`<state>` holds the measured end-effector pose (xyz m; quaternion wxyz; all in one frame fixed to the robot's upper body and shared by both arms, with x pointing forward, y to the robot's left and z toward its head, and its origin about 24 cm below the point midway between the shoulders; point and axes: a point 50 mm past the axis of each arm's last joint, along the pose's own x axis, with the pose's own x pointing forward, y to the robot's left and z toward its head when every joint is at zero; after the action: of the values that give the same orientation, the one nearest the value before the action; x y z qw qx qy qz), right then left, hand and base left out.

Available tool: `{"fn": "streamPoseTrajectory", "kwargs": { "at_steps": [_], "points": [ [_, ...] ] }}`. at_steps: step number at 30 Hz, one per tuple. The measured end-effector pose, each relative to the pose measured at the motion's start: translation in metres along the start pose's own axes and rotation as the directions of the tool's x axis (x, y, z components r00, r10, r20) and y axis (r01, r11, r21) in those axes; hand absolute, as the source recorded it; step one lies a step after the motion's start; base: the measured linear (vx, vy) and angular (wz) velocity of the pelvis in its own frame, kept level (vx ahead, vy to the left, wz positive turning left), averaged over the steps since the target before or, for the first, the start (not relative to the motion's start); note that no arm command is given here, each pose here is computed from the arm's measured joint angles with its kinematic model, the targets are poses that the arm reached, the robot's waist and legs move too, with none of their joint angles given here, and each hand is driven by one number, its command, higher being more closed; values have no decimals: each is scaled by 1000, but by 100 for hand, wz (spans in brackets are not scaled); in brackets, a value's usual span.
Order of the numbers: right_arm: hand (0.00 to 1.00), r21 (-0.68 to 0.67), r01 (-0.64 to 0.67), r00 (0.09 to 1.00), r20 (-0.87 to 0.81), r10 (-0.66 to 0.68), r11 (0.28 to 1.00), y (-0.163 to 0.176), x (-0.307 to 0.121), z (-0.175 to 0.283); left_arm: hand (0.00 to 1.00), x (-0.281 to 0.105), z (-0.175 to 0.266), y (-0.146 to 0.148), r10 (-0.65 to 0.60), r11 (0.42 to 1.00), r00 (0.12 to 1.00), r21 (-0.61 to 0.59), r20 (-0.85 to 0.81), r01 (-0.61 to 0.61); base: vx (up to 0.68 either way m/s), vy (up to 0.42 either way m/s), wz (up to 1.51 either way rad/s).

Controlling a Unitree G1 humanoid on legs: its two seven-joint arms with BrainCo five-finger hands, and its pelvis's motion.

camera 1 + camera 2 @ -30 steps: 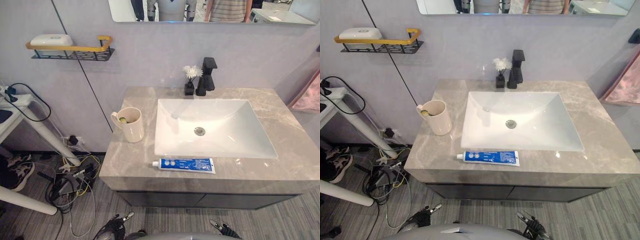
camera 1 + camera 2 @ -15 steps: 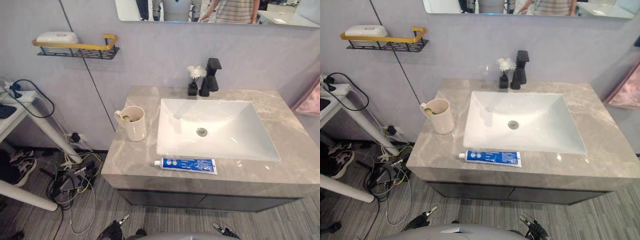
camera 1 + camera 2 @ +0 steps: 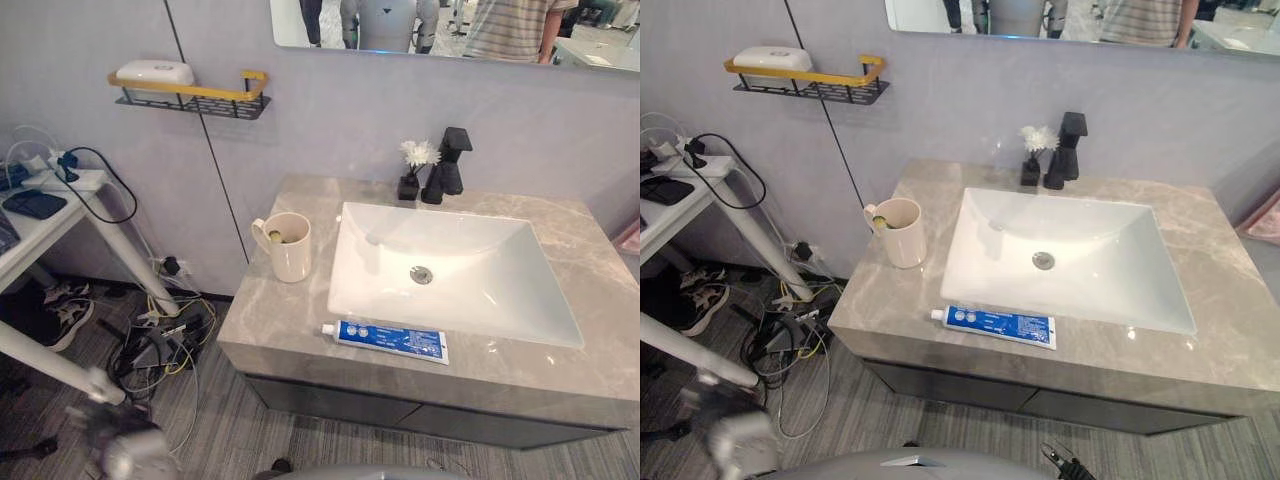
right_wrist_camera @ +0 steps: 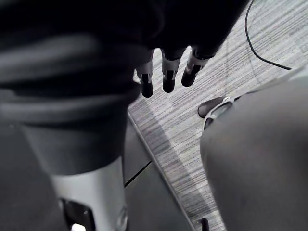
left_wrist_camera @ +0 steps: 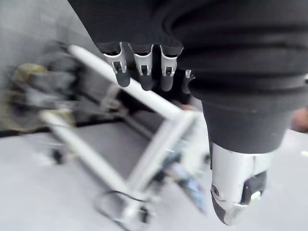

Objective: Organize washtable

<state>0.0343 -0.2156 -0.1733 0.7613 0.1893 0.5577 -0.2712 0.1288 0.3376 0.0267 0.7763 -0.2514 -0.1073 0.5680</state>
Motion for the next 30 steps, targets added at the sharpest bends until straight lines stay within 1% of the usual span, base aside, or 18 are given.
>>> {"fn": "streamPoseTrajectory", "kwargs": {
  "at_steps": [2, 4, 6, 7, 8, 10, 11, 13, 14, 16, 17, 18, 20, 22, 23, 24, 26, 30],
  "points": [
    [0, 2, 18, 1000, -18, -18, 1000, -8, -2, -8, 0, -10, 43, -39, -155, 985, 961, 112, 229, 132, 33, 10, 40],
    [0, 0, 24, 1000, -18, -24, 1000, -12, -2, -8, 0, -24, 58, -66, -284, 952, 904, 209, 321, 225, 9, 0, 23],
    [0, -11, 7, 1000, -5, -7, 1000, -9, -2, -5, 0, -51, 77, -103, -476, 875, 772, 316, 421, 367, -23, 1, 5],
    [0, -20, -10, 1000, 8, 10, 1000, -7, -2, -2, 0, -70, 87, -122, -586, 809, 665, 378, 463, 450, -40, 9, -2],
    [0, -21, -16, 1000, 12, 17, 1000, -6, -1, -1, 0, -79, 89, -130, -633, 774, 613, 406, 474, 486, -41, 17, -8],
    [0, -27, -23, 999, 22, 24, 999, -9, -2, 1, 0, -110, 92, -149, -758, 649, 447, 479, 475, 591, -28, 20, -12],
    [0, -28, -24, 999, 23, 25, 999, -10, -2, 2, 0, -115, 91, -152, -781, 619, 418, 489, 464, 615, -23, 9, -6],
    [0, -46, -27, 999, 20, 28, 999, -11, -2, 2, 0, -136, 81, -162, -876, 471, 296, 543, 382, 695, 0, 0, 0],
    [0, -48, -27, 999, 17, 27, 998, -12, -2, 1, 0, -142, 79, -164, -897, 429, 258, 563, 359, 707, 0, 0, 0],
    [0, -60, -36, 999, 12, 37, 998, -13, -2, -1, 0, -169, 69, -171, -957, 250, 101, 593, 273, 765, 0, 0, 0],
    [0, -69, -42, 999, 11, 43, 997, -13, -2, 0, 0, -175, 67, -172, -966, 206, 60, 604, 253, 770, 4, -7, -5],
    [0, -75, -48, 999, 9, 49, 996, -12, -2, 0, 0, -185, 64, -174, -977, 124, -14, 615, 215, 779, 9, -8, -8],
    [0, -76, -54, 998, 6, 55, 996, -13, -2, -1, 0, -197, 59, -177, -980, 12, -118, 636, 161, 771, 12, -8, -8],
    [0, -81, -56, 998, 5, 57, 995, -12, -2, -1, 0, -204, 58, -181, -973, -49, -180, 641, 142, 766, 11, -4, -5],
    [0, -85, -64, 998, 3, 65, 994, -12, -2, -1, 0, -214, 56, -184, -961, -119, -251, 639, 119, 760, 12, -3, -4],
    [0, -90, -69, 998, 2, 70, 994, -11, -2, -1, 0, -218, 55, -185, -954, -148, -280, 639, 109, 755, 0, 0, 0],
    [0, -110, -84, 996, -12, 84, 990, -10, -2, -1, 0, -232, 51, -188, -924, -237, -374, 650, 80, 723, 0, 0, 0],
    [0, -116, -93, 996, -18, 91, 989, -10, -2, -1, 0, -252, 41, -191, -881, -334, -470, 634, 53, 698, 0, -2, 6]
  ]
}}
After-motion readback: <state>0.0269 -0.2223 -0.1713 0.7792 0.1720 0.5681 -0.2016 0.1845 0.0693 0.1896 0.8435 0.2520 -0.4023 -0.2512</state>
